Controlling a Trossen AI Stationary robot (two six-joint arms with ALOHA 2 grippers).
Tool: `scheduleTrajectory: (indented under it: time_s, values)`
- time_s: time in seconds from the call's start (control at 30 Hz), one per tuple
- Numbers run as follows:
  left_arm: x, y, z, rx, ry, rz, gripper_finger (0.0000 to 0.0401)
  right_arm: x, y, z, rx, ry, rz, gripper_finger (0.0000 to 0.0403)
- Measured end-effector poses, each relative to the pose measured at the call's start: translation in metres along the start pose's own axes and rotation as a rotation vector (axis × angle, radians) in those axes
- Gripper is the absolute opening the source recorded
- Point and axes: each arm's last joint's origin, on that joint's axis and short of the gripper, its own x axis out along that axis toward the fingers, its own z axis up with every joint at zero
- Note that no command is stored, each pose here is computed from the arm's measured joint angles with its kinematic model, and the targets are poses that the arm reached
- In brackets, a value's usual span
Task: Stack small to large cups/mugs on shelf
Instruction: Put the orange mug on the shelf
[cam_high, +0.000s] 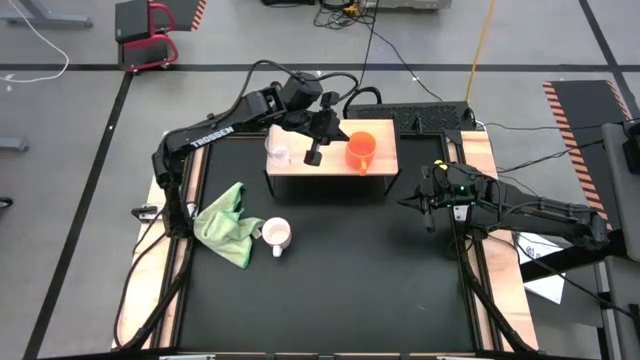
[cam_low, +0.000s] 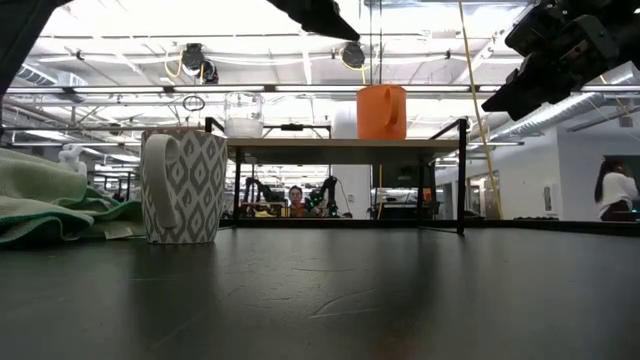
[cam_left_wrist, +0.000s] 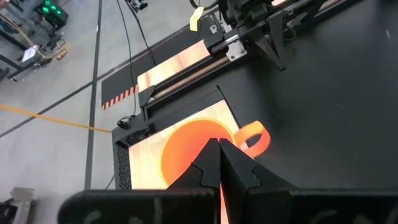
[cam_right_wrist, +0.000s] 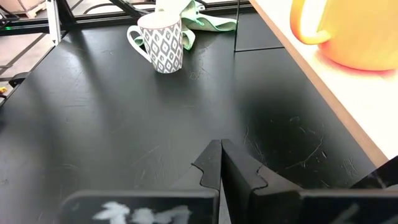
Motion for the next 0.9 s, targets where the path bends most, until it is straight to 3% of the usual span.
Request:
scheduleTrajectory:
  time_s: [0.47, 0.9]
  values:
    - [0.031, 0.016, -0.007, 0.016, -0.018, -0.002, 0.0000, 0.000, 0.000, 0.000, 0.001, 0.002, 0.001, 0.0000]
    - [0.033, 0.012, -0.009, -0.019, 0.015, -0.029, 0.0017, 0.000, 0.000, 0.000, 0.001, 0.002, 0.001, 0.0000]
